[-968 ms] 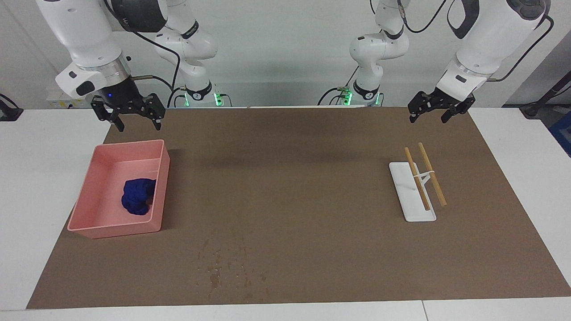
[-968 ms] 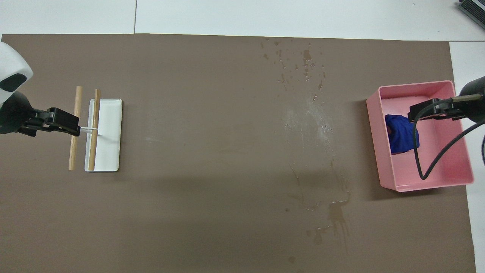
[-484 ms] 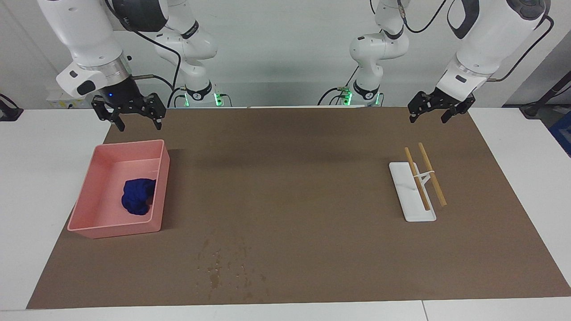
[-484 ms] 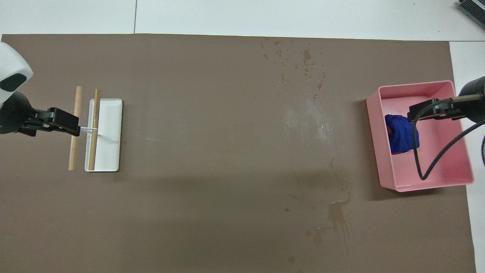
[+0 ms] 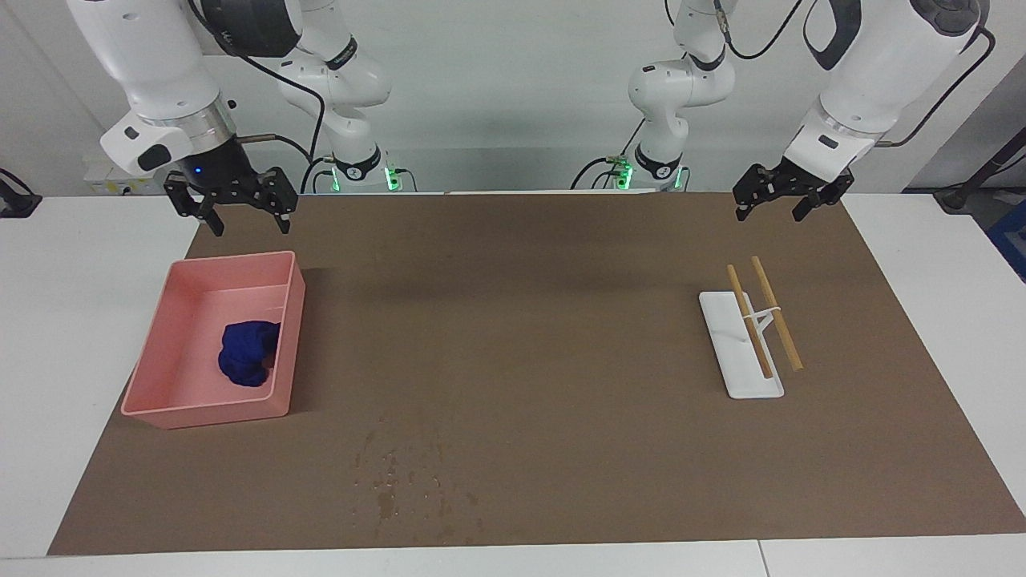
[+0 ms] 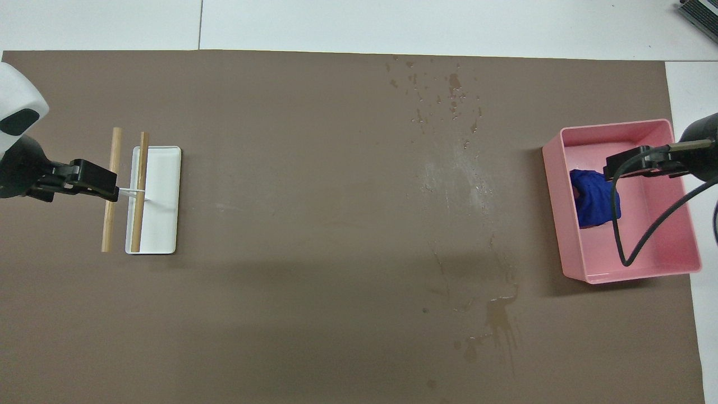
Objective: Wipe water with towel using both arms
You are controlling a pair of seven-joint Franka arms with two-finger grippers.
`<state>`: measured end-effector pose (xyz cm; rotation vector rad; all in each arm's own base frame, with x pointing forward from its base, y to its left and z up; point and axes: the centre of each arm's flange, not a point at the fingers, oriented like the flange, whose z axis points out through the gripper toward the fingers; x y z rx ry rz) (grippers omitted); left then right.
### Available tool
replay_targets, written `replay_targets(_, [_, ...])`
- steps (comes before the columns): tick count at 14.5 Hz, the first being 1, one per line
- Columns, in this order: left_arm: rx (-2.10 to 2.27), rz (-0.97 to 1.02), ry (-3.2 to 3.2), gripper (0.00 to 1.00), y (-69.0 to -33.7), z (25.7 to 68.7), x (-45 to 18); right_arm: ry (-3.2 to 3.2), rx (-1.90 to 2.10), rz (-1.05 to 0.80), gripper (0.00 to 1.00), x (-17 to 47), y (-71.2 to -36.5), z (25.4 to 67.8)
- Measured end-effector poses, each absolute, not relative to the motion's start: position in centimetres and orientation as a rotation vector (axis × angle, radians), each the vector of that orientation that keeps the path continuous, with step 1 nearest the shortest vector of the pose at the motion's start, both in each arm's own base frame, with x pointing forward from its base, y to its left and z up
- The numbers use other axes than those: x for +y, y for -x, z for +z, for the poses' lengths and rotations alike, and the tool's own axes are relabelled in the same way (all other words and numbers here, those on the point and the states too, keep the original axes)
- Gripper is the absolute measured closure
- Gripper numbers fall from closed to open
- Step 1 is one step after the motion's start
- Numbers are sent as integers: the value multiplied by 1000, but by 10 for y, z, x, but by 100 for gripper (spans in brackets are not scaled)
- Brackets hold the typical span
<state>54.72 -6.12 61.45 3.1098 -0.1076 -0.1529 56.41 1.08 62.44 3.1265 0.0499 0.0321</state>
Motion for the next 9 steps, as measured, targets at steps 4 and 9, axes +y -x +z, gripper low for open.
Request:
replay_targets(4, [-108,-153,-3110,0,-547,615,-61,-3144,44,32,0,11,-564,624])
replay_targets(9, [-108,-153,-3110,0,-547,615,-61,-3150,40,31,0,10,-564,624])
